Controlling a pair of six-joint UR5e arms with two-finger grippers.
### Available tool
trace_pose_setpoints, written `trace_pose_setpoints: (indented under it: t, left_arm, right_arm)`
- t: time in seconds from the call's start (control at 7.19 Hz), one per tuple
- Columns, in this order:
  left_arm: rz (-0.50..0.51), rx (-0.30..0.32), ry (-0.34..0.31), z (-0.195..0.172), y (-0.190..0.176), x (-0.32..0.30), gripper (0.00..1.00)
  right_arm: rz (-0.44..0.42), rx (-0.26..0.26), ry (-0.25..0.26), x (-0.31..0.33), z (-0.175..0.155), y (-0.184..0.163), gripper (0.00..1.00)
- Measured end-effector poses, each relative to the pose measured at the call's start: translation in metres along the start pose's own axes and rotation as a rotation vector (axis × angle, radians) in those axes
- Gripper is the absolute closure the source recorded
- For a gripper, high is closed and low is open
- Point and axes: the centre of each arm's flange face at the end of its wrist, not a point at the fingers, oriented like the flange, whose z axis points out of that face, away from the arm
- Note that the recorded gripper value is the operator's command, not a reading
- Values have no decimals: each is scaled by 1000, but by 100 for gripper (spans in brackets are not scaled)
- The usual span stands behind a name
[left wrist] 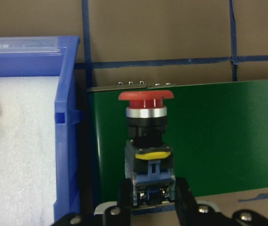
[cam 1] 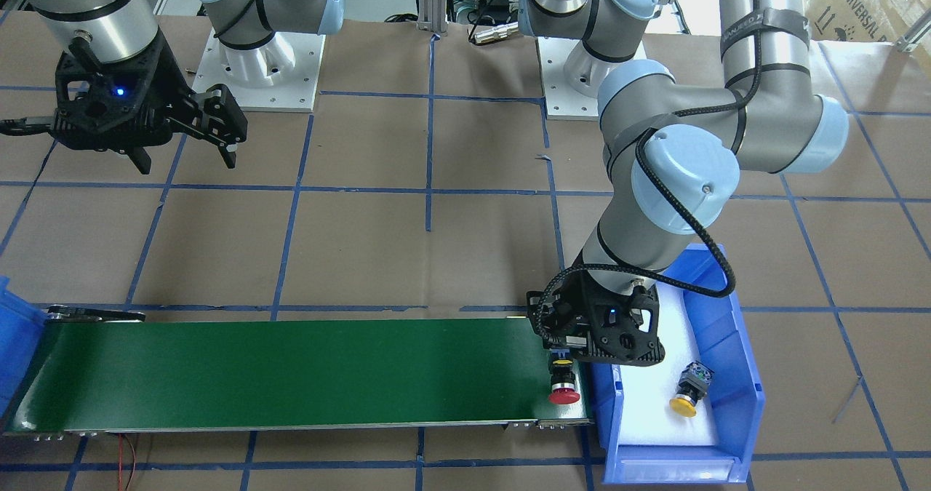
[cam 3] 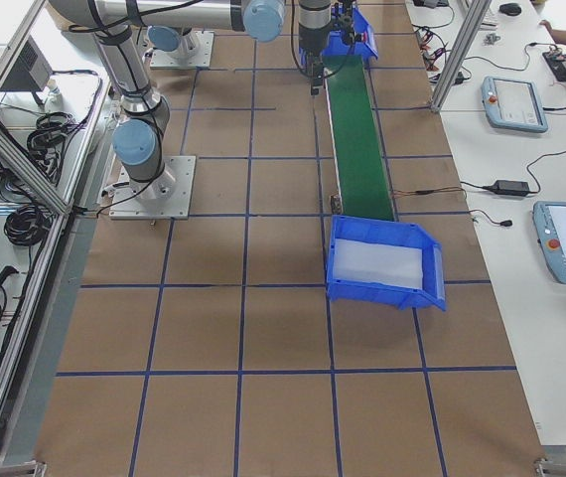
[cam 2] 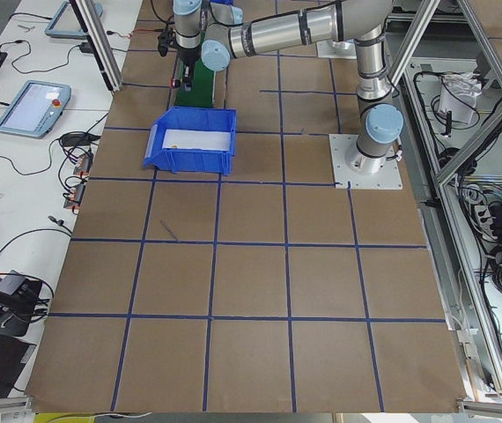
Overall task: Transport two buttons from left to right
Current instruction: 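Carry the red button onto the green belt and release it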
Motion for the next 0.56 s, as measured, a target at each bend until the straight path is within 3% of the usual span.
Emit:
trace_pose_setpoints:
  t: [0.42, 0.56]
  left_arm:
    - [3, -6, -2, 17, -2, 1, 59]
    - [3, -4, -2, 19, -3, 1, 8]
  right_arm:
    - [0, 0, -1, 0, 0, 0, 0]
    - [0, 0, -1, 0, 0, 0, 0]
